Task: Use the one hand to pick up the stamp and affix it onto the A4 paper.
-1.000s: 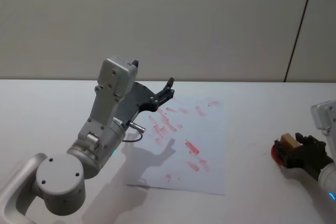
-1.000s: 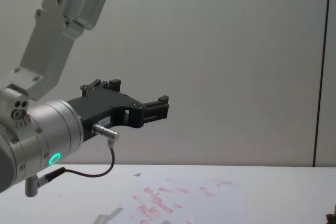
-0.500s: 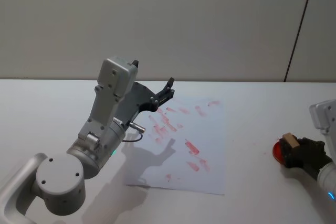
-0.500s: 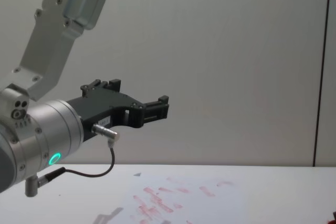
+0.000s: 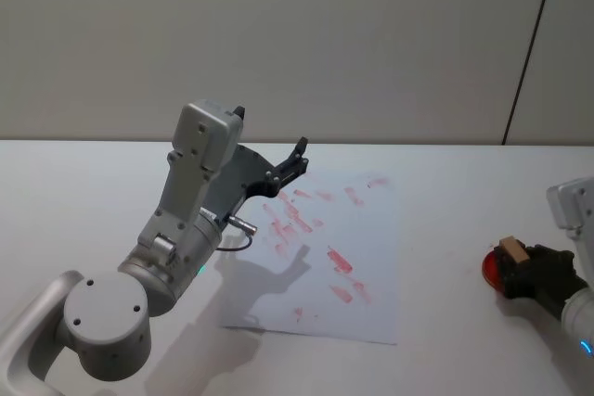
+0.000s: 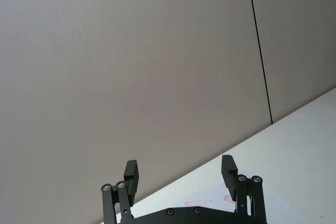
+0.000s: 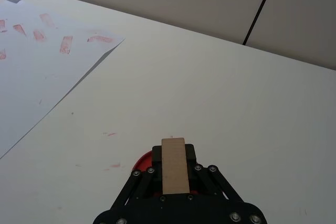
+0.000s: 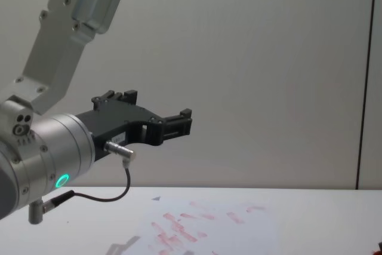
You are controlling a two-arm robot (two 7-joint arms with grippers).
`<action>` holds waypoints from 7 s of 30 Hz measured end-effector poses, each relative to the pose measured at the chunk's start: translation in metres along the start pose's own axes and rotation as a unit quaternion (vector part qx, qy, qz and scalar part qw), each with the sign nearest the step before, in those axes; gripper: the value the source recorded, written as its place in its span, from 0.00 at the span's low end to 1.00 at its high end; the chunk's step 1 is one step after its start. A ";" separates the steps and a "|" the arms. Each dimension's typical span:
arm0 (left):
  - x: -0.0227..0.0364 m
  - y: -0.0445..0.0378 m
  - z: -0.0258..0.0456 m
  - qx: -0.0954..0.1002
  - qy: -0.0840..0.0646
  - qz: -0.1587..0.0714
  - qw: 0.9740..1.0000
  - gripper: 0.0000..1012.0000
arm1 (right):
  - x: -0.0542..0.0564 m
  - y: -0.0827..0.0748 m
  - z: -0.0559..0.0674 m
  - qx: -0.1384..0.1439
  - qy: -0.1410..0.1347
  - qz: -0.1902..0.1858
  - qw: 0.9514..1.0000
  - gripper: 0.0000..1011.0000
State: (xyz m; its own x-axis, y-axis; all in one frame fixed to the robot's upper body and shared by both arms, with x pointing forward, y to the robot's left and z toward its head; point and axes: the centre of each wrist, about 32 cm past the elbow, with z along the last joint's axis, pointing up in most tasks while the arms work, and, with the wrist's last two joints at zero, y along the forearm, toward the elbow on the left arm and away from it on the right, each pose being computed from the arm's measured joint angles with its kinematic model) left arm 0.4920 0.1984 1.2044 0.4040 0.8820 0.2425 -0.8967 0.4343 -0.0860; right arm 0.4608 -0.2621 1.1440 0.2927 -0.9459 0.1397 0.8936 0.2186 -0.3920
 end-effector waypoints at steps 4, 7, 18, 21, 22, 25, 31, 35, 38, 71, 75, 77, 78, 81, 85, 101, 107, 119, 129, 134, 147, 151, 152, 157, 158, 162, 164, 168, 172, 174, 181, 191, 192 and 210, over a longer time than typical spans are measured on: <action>0.0000 0.0000 0.0000 0.000 0.000 0.000 1.000 0.99 | 0.000 -0.002 -0.001 -0.005 -0.001 0.001 1.000 0.22; 0.0000 0.0000 0.0000 0.000 0.000 0.000 1.000 0.99 | 0.001 -0.004 -0.003 -0.009 -0.002 0.001 1.000 0.22; 0.0000 0.0000 0.0000 0.000 0.000 0.000 1.000 0.99 | 0.000 -0.006 -0.005 0.000 -0.005 0.001 1.000 0.22; 0.0000 0.0000 0.0000 0.000 0.000 0.000 1.000 0.99 | 0.000 -0.005 -0.003 0.015 -0.005 0.001 1.000 0.22; 0.0000 0.0000 0.0000 0.000 0.000 0.000 1.000 0.99 | 0.000 -0.004 -0.001 0.023 -0.004 0.002 1.000 0.22; 0.0000 0.0000 0.0000 0.000 0.000 0.000 1.000 0.99 | -0.001 -0.003 0.002 0.041 -0.002 0.004 0.999 0.22; 0.0000 0.0000 0.0000 0.000 0.000 0.000 1.000 0.99 | -0.004 0.000 0.017 0.087 0.008 0.018 0.996 0.22; 0.0000 0.0000 0.0000 0.000 0.000 0.000 1.000 0.99 | -0.007 0.001 0.028 0.116 0.016 0.033 0.993 0.22; 0.0000 0.0000 0.0000 0.000 0.000 0.000 1.000 0.99 | -0.011 0.003 0.038 0.137 0.022 0.050 0.989 0.22; 0.0000 0.0000 0.0000 0.000 0.000 0.000 1.000 0.99 | -0.077 0.068 0.065 0.084 -0.076 0.177 0.978 0.22; 0.0000 0.0000 0.0000 0.000 0.000 0.000 1.000 0.99 | -0.082 0.074 0.060 0.064 -0.089 0.175 0.978 0.22; 0.0000 0.0000 0.0000 0.000 0.000 0.000 1.000 0.99 | -0.084 0.077 0.057 0.054 -0.094 0.173 0.979 0.22; 0.0000 0.0000 0.0000 0.000 0.000 0.000 1.000 0.99 | -0.085 0.078 0.055 0.050 -0.095 0.172 0.979 0.22; 0.0000 0.0000 0.0000 0.000 0.000 0.000 1.000 0.99 | -0.087 0.079 0.051 0.038 -0.098 0.168 0.980 0.22; 0.0000 0.0000 0.0000 0.000 0.000 0.000 1.000 0.99 | -0.089 0.081 0.045 0.025 -0.098 0.164 0.981 0.22; 0.0000 0.0000 0.0000 0.000 0.000 0.000 1.000 0.99 | -0.094 0.081 0.037 0.020 -0.078 0.156 0.984 0.22; 0.0000 0.0000 0.0000 0.000 0.000 0.000 1.000 0.99 | -0.095 0.081 0.043 0.040 -0.057 0.155 0.985 0.22; 0.0000 0.0000 0.0000 0.000 0.000 0.000 1.000 0.99 | -0.084 0.070 0.084 0.115 -0.006 0.142 0.983 0.22; 0.0000 0.0000 0.0000 0.000 0.000 0.000 1.000 0.99 | -0.055 0.043 0.100 0.140 0.029 0.110 0.984 0.22; 0.0000 0.0000 0.0000 0.000 0.000 0.000 1.000 0.99 | -0.039 0.026 0.092 0.132 0.038 0.087 0.987 0.22; 0.0000 0.0000 0.0000 0.000 0.000 0.000 1.000 0.99 | -0.011 -0.011 0.062 0.103 0.038 0.045 0.993 0.22; 0.0000 0.0000 0.0000 0.000 0.000 0.000 1.000 0.99 | -0.006 -0.018 0.053 0.094 0.038 0.036 0.994 0.22; 0.0000 0.0000 0.0000 0.000 0.000 0.000 1.000 0.99 | -0.005 -0.019 0.052 0.092 0.037 0.034 0.994 0.22; 0.0000 0.0000 0.0000 0.000 0.000 0.000 1.000 0.99 | 0.000 -0.025 0.041 0.078 0.037 0.025 0.996 0.22; 0.0000 0.0000 0.0000 0.000 0.000 0.000 1.000 0.99 | 0.000 -0.025 0.040 0.077 0.037 0.024 0.996 0.22; 0.0000 0.0000 0.0000 0.000 0.000 0.000 1.000 0.99 | 0.002 -0.027 0.033 0.066 0.035 0.020 0.997 0.22; 0.0000 0.0000 0.0000 0.000 0.000 0.000 1.000 0.99 | 0.003 -0.026 0.029 0.059 0.033 0.018 0.998 0.22; 0.0000 0.0000 0.0000 0.000 0.000 0.000 1.000 0.99 | 0.004 -0.023 0.023 0.049 0.029 0.014 0.998 0.22; 0.0000 0.0000 0.0000 0.000 0.000 0.000 1.000 0.99 | 0.005 -0.020 0.018 0.036 0.025 0.012 0.999 0.22; 0.0000 0.0000 0.0000 0.000 0.000 0.000 1.000 0.99 | 0.005 -0.019 0.016 0.031 0.024 0.012 0.999 0.22; 0.0000 0.0000 0.0000 0.000 0.000 0.000 1.000 0.99 | 0.005 -0.014 0.012 0.017 0.019 0.011 1.000 0.22; 0.0000 0.0000 0.0000 0.000 0.000 0.000 1.000 0.99 | 0.003 -0.009 0.009 0.007 0.013 0.015 1.000 0.27; 0.0000 0.0000 0.0000 0.000 0.000 0.000 1.000 0.99 | 0.003 -0.008 0.009 0.005 0.013 0.015 1.000 0.32; 0.0000 0.0000 0.0000 0.000 0.000 0.000 1.000 0.99 | 0.002 -0.006 0.008 0.000 0.010 0.017 1.000 0.86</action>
State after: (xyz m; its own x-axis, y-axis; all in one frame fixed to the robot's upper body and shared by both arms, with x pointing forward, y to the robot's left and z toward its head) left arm 0.4920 0.1984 1.2044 0.4039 0.8821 0.2424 -0.8967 0.4343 -0.0859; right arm 0.4593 -0.2638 1.1537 0.3170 -0.9423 0.1079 0.8828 0.2515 -0.3966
